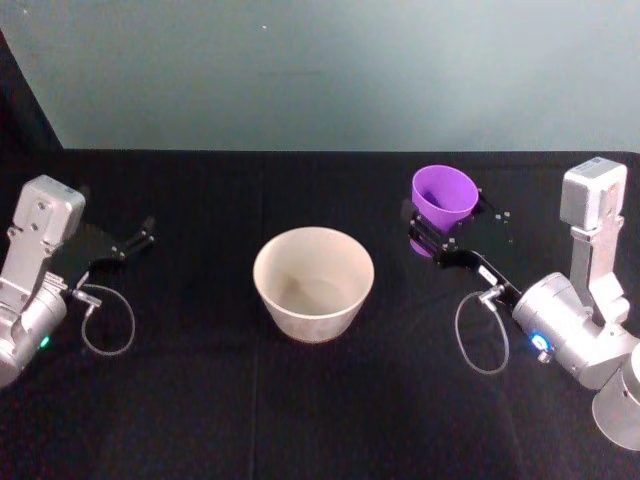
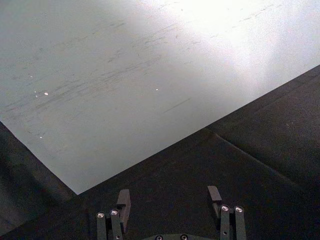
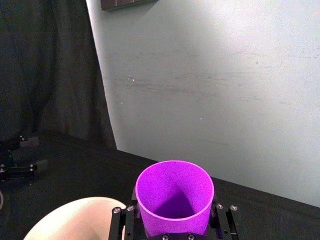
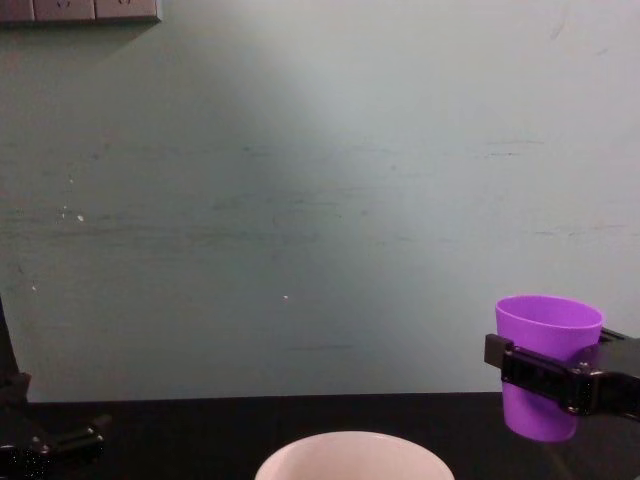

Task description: Pick up the cup and pour the mung beans from the cup into the bowl.

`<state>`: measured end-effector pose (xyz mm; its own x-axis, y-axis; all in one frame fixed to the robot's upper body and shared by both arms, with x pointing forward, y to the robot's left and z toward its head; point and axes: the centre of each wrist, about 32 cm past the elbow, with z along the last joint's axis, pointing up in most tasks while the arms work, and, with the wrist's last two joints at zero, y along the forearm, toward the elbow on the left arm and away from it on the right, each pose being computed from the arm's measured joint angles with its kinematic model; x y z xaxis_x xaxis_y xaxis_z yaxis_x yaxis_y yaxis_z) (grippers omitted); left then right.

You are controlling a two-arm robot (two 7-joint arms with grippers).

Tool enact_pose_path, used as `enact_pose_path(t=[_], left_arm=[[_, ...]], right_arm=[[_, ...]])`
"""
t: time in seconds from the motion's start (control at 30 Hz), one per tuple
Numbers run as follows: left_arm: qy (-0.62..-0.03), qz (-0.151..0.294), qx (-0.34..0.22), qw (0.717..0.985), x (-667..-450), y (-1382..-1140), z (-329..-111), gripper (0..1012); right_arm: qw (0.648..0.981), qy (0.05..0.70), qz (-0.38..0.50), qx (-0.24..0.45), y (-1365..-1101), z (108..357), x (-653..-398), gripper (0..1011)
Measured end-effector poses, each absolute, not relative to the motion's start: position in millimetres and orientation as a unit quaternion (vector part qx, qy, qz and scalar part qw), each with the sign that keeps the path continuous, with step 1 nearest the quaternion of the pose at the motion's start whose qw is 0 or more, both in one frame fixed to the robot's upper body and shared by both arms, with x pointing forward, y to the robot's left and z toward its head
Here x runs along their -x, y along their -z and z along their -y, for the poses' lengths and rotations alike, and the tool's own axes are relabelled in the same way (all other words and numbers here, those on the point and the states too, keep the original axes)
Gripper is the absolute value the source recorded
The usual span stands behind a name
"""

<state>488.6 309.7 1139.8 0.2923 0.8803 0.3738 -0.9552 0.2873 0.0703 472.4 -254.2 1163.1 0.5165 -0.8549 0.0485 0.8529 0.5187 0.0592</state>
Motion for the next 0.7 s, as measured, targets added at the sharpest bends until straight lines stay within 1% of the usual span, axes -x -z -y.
enact_pose_path(t=[0.7], left_arm=[[-0.58, 0.132, -0.141, 0.791, -488.6, -1139.8, -309.7, 1000]], right_arm=[[0.871, 0.49, 0.036, -0.014, -1163.0, 254.3, -472.4, 735]])
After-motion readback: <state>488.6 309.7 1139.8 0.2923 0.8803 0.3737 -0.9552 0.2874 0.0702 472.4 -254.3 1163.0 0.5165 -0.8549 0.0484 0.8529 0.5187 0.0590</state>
